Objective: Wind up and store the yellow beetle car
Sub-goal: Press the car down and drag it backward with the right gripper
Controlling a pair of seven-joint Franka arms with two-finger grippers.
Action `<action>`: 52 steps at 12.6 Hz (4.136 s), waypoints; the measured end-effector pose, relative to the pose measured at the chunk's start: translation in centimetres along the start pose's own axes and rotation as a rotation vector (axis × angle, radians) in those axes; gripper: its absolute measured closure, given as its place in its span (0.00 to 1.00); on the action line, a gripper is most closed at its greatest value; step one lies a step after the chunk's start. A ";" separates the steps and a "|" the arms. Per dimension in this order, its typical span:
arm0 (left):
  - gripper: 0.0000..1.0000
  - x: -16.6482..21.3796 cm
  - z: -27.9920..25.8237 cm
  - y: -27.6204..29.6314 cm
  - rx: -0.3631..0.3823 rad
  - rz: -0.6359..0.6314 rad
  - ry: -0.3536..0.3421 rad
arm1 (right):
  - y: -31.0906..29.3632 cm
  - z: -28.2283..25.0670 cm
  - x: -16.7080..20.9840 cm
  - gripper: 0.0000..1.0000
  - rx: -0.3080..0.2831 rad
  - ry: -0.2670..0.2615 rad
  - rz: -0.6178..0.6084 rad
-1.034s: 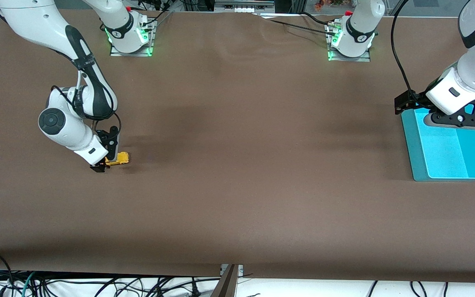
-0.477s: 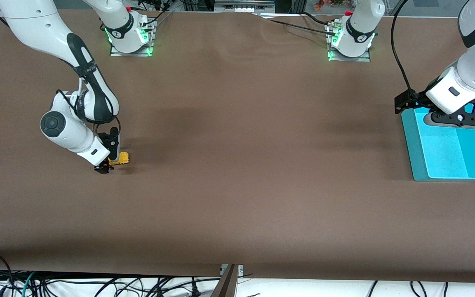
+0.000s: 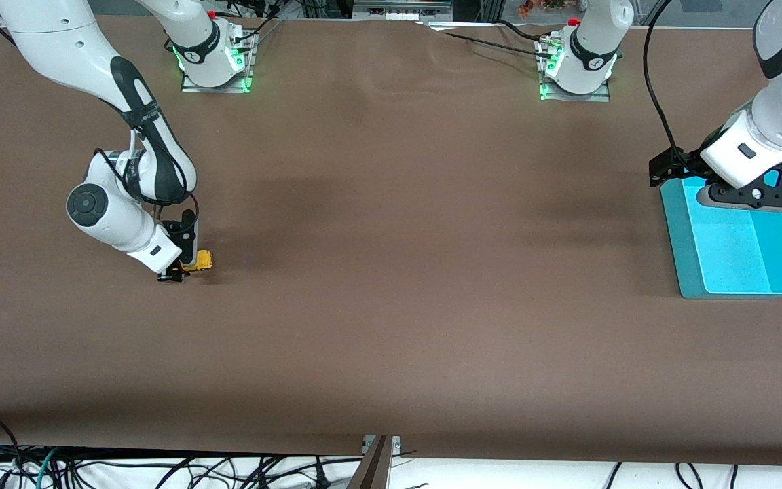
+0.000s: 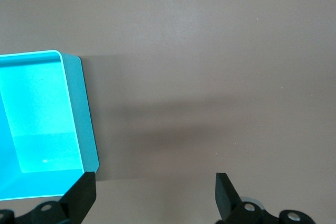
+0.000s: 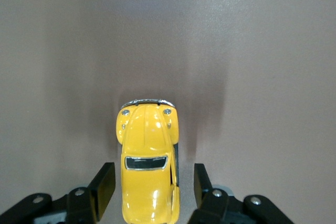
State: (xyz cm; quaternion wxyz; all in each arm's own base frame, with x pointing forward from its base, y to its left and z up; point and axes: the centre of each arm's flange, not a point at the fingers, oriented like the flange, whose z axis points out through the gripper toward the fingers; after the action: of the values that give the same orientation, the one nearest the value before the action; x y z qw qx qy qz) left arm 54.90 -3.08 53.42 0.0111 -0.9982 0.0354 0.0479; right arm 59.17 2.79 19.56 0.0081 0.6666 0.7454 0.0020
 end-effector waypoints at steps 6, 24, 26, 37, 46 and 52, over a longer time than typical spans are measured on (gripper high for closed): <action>0.00 -0.1 0.1 -0.1 -0.004 -0.002 -0.001 | 0.1 -0.1 0.0 0.37 -0.003 0.000 -0.002; 0.00 -0.3 0.7 -1.0 -0.007 -0.013 -0.013 | -0.2 -0.3 -3.0 0.57 -0.005 0.007 0.113; 0.00 -0.3 0.7 -1.0 -0.007 -0.013 -0.013 | -0.3 -0.3 -4.2 0.57 -0.005 0.007 0.128; 0.00 -0.2 1.1 -1.1 -0.007 -0.015 -0.008 | -1.5 -0.2 -10.4 0.57 -0.004 0.004 0.104; 0.00 -0.5 0.8 -1.0 -0.006 -0.011 -0.002 | -2.5 -0.2 -13.8 0.57 -0.004 0.003 0.105; 0.00 -0.6 0.6 -0.9 -0.006 -0.008 0.000 | -1.1 -1.6 -12.8 0.06 -0.015 0.020 0.092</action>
State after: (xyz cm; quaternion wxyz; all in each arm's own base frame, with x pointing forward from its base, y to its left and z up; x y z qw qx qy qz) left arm 54.30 -2.11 52.85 0.0085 -0.9983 0.0314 0.0479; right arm 59.52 -10.08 21.24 0.0056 0.7001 0.7138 0.0146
